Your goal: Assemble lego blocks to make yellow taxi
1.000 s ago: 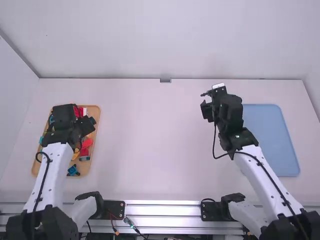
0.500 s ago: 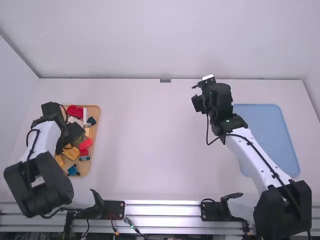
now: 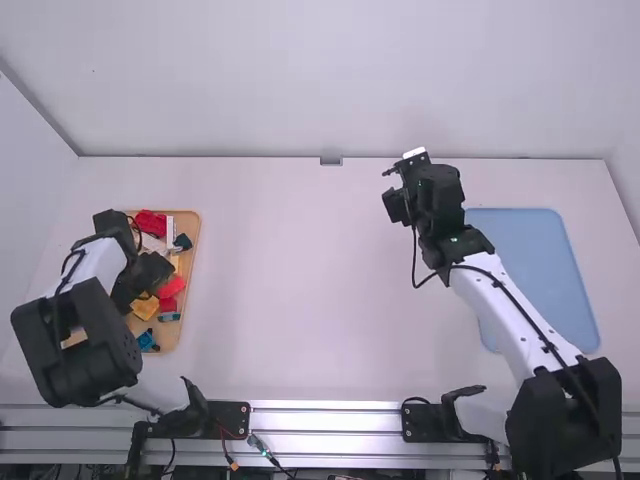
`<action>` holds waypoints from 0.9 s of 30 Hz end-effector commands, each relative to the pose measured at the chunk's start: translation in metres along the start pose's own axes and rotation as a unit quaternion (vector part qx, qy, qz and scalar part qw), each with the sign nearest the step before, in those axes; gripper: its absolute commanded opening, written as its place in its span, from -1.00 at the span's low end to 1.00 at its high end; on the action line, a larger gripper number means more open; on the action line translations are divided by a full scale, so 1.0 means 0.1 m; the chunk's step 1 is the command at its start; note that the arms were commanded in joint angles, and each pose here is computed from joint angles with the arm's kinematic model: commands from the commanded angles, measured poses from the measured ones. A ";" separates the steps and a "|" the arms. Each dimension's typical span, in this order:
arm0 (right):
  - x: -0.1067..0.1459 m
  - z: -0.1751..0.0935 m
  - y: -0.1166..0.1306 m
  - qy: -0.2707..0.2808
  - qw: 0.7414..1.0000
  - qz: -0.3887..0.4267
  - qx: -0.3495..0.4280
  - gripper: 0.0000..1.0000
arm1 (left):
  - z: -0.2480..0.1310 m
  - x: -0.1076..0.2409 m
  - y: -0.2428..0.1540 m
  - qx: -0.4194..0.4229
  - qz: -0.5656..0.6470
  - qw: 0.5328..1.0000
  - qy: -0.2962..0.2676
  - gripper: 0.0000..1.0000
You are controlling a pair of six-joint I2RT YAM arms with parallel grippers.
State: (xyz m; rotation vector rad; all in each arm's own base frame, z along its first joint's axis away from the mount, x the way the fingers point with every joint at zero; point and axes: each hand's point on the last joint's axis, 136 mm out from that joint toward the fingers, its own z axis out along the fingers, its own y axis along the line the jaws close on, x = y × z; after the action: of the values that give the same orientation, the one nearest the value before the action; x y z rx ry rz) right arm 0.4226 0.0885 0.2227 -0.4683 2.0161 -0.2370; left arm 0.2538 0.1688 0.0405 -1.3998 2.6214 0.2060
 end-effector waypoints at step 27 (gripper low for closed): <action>-0.25 -0.03 0.06 -0.037 0.999 0.004 -0.025 0.98 | 0.33 0.18 0.38 0.021 -0.032 0.999 0.001 0.75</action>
State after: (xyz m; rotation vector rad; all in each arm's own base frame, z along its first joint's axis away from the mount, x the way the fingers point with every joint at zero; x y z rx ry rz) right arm 0.4242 0.0997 0.2275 -0.4958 1.9854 -0.1719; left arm 0.2262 0.1819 0.0155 -1.4066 2.5518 0.0967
